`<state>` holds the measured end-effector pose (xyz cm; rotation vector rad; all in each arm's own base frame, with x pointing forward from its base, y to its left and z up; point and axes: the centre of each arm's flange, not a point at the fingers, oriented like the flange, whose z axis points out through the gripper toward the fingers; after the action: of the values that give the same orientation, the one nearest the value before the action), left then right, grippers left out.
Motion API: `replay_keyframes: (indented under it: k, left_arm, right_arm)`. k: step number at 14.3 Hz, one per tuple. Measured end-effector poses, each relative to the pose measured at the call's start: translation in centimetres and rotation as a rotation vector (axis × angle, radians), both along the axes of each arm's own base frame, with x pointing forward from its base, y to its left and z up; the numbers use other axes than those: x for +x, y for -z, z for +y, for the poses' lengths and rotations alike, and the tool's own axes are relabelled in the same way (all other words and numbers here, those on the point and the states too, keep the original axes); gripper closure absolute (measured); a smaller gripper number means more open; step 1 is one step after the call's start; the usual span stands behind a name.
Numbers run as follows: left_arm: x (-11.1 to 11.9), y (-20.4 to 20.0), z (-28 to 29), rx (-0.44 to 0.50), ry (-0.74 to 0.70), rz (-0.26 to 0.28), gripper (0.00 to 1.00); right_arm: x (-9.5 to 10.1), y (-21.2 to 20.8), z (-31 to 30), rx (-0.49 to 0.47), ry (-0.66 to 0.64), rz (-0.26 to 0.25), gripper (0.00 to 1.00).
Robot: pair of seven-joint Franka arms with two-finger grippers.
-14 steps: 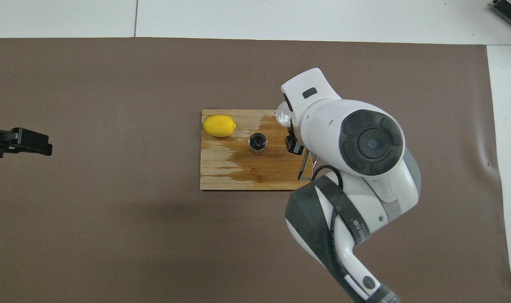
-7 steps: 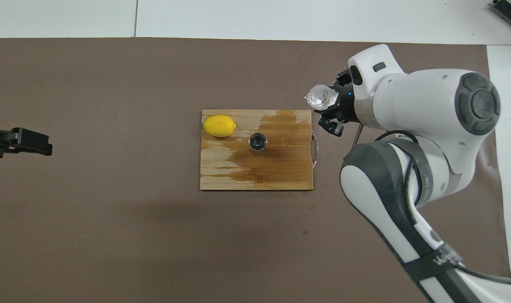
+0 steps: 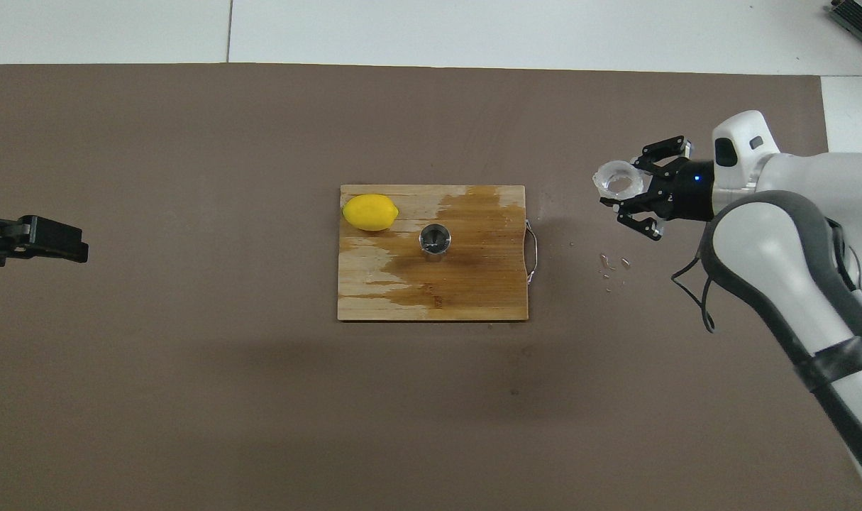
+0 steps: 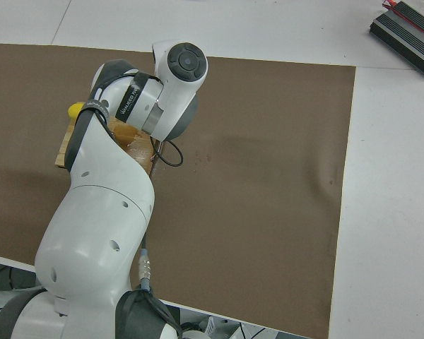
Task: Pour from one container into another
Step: 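Carry the white cup with the right gripper back to its spot, then set the white cup down and open the right gripper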
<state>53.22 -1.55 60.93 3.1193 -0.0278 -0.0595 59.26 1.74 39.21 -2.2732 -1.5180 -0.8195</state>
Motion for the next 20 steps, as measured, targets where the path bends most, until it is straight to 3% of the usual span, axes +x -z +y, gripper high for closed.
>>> replay_keyframes:
  k: [2,5,12,13,17,20]
  left_arm:
    - [0.0,0.0,0.0,0.0,0.0,0.0,0.0]
    - [0.0,0.0,0.0,0.0,0.0,0.0,0.0]
    - [0.0,0.0,0.0,0.0,0.0,0.0,0.0]
    - [0.0,0.0,0.0,0.0,0.0,0.0,0.0]
    - [0.0,0.0,0.0,0.0,0.0,0.0,0.0]
    - [0.0,0.0,0.0,0.0,0.0,0.0,0.0]
  right_arm:
    - [-1.9,3.4,-1.2,0.065,-0.008,-0.007,0.51]
    - [-4.6,7.5,-3.2,0.086,-0.029,-0.017,0.51]
    - [-8.7,13.7,-6.3,0.157,-0.01,-0.081,0.5]
    - [-8.8,14.4,-6.4,0.161,-0.011,-0.084,0.45]
    - [-7.7,13.7,-6.3,0.16,-0.019,-0.113,0.01]
    - [-6.9,11.4,-6.5,0.157,-0.005,-0.132,0.0]
